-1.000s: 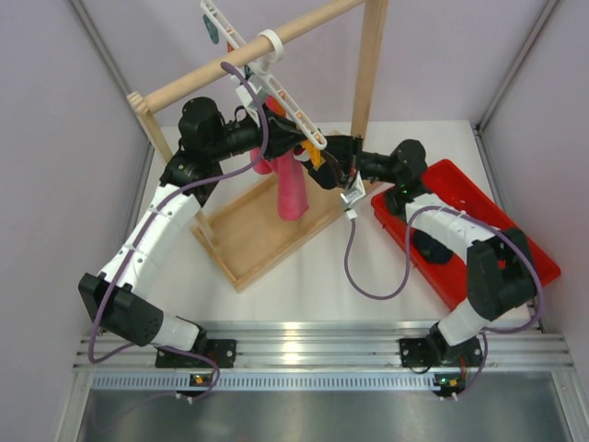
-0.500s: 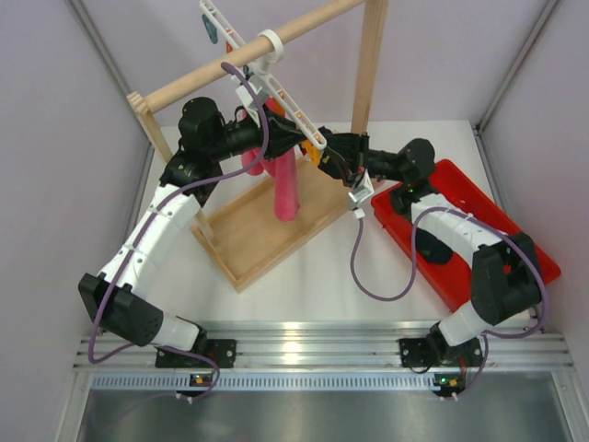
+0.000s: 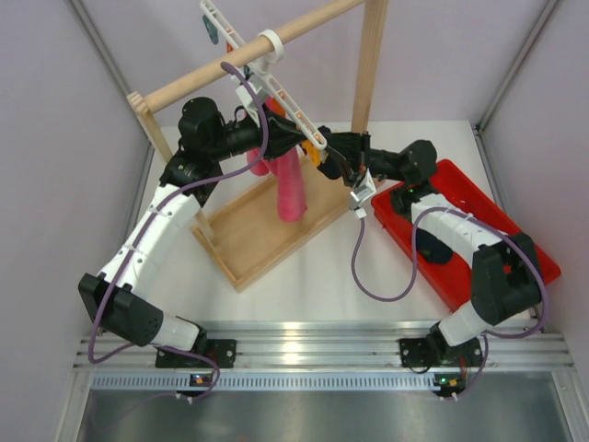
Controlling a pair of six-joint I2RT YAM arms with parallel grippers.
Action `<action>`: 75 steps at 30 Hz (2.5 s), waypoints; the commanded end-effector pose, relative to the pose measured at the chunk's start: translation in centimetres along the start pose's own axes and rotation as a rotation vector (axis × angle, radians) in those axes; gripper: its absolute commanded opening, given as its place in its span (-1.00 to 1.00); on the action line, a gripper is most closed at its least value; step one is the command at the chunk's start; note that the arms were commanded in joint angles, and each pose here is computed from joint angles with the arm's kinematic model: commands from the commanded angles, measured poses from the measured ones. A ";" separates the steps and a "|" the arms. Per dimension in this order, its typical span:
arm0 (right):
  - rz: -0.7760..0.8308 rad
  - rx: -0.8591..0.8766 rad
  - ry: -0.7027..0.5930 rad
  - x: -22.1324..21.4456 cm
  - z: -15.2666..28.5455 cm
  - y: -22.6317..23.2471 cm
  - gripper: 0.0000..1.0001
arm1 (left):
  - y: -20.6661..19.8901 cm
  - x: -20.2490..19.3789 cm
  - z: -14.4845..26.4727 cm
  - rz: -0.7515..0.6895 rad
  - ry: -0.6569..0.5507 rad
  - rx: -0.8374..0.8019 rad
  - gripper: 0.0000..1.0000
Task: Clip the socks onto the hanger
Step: Clamp the sock onto the hanger, then open the clamp at the hanger.
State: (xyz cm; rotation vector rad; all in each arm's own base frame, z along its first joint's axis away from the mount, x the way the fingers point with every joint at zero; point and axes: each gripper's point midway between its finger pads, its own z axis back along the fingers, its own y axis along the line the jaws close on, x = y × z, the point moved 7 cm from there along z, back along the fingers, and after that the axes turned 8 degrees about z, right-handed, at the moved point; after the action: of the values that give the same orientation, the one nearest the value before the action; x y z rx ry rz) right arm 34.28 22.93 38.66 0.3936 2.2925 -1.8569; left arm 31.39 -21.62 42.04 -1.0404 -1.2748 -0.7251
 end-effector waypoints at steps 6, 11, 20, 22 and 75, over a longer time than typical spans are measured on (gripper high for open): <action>0.068 -0.059 -0.049 0.3 -0.6 -3.2 -1.00 | -1.0 -5.5 -0.1 0.233 0.222 -0.061 -0.51; 0.066 -0.054 -0.053 0.4 -0.6 -3.1 -1.00 | -1.1 -5.0 0.0 0.229 0.209 -0.056 -0.21; 0.076 -0.045 -0.059 0.4 -0.7 -3.1 -1.00 | -1.6 -3.9 0.5 0.213 0.168 -0.041 0.06; 0.078 -0.044 -0.057 0.4 -0.6 -3.2 -1.00 | -1.8 -3.7 0.6 0.216 0.155 -0.035 0.20; -1.021 0.166 0.446 3.7 5.4 -4.4 -0.01 | -2.2 1.2 6.3 0.049 -0.199 0.376 0.43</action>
State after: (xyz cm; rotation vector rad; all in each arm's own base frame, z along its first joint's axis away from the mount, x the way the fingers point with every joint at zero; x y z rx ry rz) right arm 30.24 17.46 40.92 -0.1833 2.8198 -2.5251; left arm 26.90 -17.39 40.17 -0.8718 -1.2829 -0.3641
